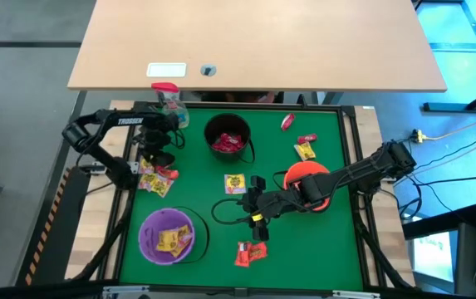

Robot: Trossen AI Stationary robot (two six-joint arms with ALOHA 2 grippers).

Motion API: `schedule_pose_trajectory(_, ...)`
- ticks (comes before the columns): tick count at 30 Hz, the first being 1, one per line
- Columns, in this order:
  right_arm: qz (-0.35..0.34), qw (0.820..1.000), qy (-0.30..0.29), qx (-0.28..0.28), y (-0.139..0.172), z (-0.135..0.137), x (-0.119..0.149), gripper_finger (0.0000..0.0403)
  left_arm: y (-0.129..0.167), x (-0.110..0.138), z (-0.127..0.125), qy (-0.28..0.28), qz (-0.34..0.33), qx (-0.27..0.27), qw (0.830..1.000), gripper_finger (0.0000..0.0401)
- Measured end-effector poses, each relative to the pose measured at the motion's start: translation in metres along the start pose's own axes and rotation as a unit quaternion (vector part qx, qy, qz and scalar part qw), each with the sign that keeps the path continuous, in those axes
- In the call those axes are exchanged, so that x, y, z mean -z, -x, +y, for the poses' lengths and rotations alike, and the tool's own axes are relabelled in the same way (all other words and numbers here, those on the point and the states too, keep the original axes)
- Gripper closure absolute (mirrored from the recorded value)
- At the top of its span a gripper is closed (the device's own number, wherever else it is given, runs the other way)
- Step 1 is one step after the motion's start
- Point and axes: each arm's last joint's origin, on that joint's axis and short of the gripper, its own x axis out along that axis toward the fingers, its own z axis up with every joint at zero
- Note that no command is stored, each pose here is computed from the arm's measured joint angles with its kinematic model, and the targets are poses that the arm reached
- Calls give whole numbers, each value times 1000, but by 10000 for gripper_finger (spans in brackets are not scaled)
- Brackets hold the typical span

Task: Sort candy
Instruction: Put the yellow candy into the violet bucket

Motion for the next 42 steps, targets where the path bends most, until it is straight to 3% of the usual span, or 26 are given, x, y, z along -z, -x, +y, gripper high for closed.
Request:
schedule_pose_trajectory(10, 0, 1000, 0, 0, 0, 0, 0, 178, 0, 0, 0, -4, -1, 1, 1000, 394)
schedule_pose_trajectory(17, 0, 1000, 1, 0, 0, 0, 0, 178, 7, -3, -2, -20, -14, 5, 1000, 401)
schedule_pose_trajectory(24, 0, 1000, 1, 0, 0, 0, 0, 178, 38, 2, -10, -51, -50, 0, 997, 401)
schedule_pose_trajectory(29, 0, 1000, 2, 1, 0, 0, 0, 178, 71, 16, -25, -86, -110, 15, 990, 401)
schedule_pose_trajectory(36, 0, 1000, 2, 2, 0, 0, 0, 178, 118, 48, -51, -146, -208, 27, 967, 401)
schedule_pose_trajectory(42, -1, 1000, 1, 4, 0, 0, 0, 178, 135, 71, -72, -185, -238, 33, 953, 401)
